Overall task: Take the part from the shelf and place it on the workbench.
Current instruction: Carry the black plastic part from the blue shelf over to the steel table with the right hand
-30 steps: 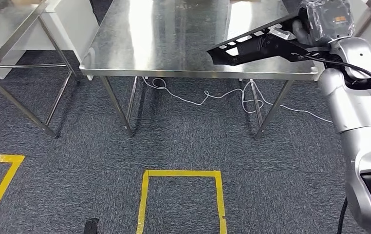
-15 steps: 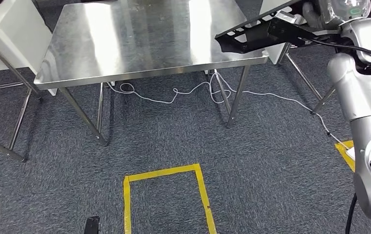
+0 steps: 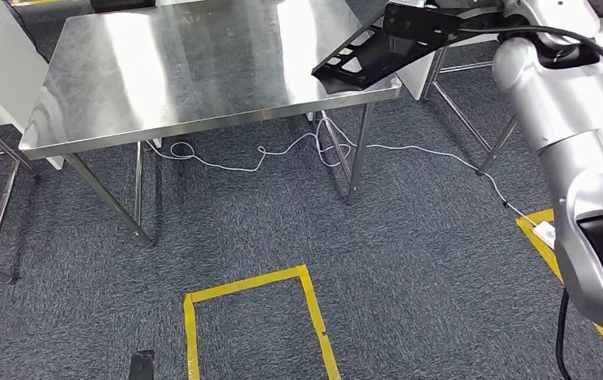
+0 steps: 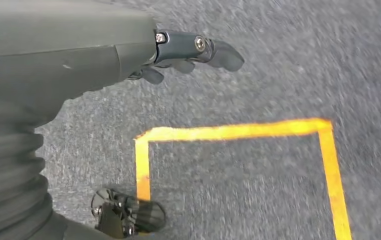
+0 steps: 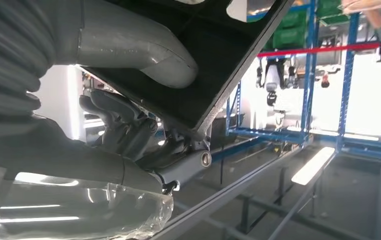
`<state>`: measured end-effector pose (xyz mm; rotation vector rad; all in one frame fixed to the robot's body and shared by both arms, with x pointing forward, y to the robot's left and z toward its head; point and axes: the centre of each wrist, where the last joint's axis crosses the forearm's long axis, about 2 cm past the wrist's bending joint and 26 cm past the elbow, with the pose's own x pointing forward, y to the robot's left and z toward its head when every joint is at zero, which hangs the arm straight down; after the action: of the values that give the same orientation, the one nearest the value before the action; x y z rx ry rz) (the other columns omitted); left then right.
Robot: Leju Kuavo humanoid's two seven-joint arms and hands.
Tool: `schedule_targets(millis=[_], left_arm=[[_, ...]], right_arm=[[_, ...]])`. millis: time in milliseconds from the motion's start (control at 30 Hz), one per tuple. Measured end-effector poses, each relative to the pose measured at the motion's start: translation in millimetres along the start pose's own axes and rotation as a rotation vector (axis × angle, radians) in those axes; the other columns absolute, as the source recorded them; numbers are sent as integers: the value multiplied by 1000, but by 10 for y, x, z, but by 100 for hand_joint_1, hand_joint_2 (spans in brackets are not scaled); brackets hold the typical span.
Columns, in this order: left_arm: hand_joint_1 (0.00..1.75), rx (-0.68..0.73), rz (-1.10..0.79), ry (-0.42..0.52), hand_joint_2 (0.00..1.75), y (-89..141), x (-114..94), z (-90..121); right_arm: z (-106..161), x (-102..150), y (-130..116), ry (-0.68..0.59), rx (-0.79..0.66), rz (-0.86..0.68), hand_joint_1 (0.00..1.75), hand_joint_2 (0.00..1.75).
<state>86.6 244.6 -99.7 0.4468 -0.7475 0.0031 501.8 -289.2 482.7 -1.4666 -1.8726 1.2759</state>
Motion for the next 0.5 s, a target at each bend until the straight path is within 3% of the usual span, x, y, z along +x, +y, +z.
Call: schedule_targets(millis=[500], left_arm=[[0, -15, 33, 33, 175, -56, -10, 43]], right_arm=[[-45, 130, 155, -21, 20, -4, 175, 175]])
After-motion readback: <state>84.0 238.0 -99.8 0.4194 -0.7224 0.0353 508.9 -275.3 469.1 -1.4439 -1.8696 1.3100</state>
